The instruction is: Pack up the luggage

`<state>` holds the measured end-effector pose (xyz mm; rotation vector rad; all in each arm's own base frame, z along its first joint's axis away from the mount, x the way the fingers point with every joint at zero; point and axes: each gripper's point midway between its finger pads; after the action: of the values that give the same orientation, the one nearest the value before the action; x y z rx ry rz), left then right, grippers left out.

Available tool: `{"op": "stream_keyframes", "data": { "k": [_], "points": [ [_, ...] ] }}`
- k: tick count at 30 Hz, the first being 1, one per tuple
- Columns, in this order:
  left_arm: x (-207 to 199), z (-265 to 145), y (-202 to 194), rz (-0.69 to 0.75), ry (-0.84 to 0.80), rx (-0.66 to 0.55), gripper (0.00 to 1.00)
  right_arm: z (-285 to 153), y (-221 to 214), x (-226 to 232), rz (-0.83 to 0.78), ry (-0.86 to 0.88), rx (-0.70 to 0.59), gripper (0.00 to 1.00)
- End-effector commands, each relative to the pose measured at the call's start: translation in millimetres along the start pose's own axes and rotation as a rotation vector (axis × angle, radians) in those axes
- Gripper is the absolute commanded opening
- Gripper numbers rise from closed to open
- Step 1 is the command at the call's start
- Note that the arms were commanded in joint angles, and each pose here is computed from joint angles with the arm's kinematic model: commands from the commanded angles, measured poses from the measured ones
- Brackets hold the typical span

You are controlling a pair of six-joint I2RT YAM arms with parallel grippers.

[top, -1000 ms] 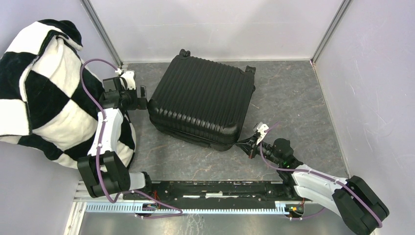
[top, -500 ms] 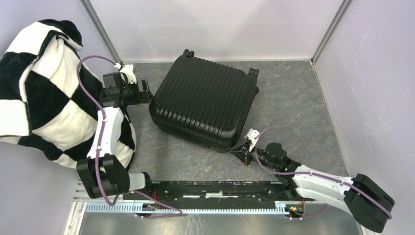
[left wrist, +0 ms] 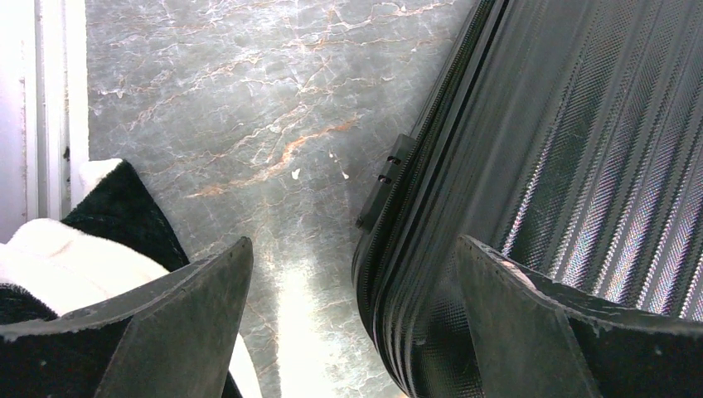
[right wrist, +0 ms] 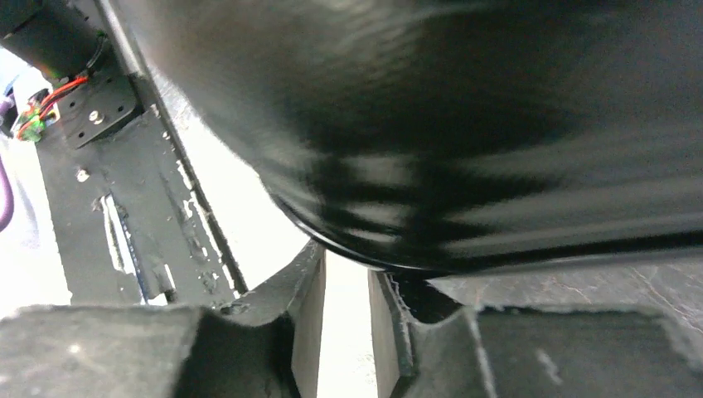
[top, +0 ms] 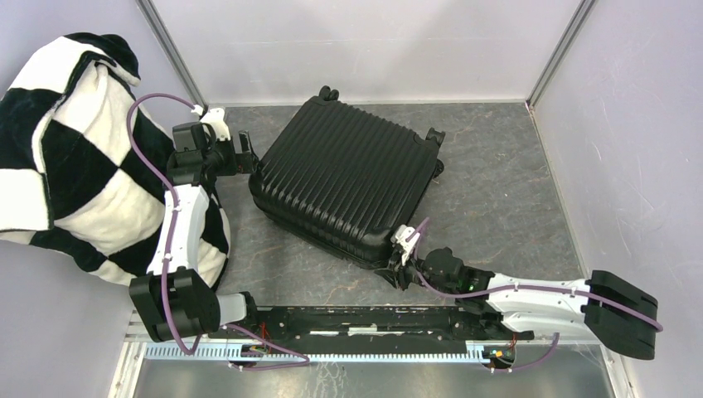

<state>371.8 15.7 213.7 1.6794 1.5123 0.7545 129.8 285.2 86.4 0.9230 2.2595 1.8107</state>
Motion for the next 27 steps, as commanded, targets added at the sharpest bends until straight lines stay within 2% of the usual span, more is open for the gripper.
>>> {"op": "stream_keyframes", "data": {
  "k": [1, 3, 8, 11, 16, 21, 27],
  "points": [
    [-13.9, -8.4, -2.1, -0.003, -0.042, 0.006, 0.98, -6.7, 37.2, -26.5, 0.139, -0.152, -0.095, 0.37],
    [-4.0, -8.1, 0.2, 0.008, 0.006, 0.004, 0.98, -20.2, 45.1, -47.9, 0.214, -0.213, -0.121, 0.41],
    [20.6, -3.2, 8.3, 0.022, 0.131, -0.017, 0.98, -50.8, 38.8, -86.2, 0.262, -0.352, -0.090, 0.49],
    [33.7, 4.2, 5.2, 0.025, 0.193, -0.008, 0.98, -67.1, 27.2, -118.0, 0.318, -0.498, -0.078, 0.45],
    [39.3, 20.6, -13.0, 0.042, 0.233, 0.037, 0.98, -68.3, 37.1, -150.0, 0.400, -0.600, -0.087, 0.41],
    [37.9, 39.4, -33.4, 0.060, 0.242, 0.099, 0.97, -42.3, 70.3, -167.0, 0.467, -0.541, -0.139, 0.37],
    [-3.2, 52.8, -51.7, 0.121, 0.127, 0.136, 0.96, -13.1, 115.4, -192.5, 0.557, -0.458, -0.209, 0.30]
  ]
}}
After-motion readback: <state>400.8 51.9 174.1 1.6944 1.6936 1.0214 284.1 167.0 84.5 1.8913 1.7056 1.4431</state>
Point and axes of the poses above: each gripper's point midway between its finger pads, its own z axis out along the fingers, its own x axis along the line the jaws close on, y = z × x, and after that the axes turned 5 degrees about z, right-handed
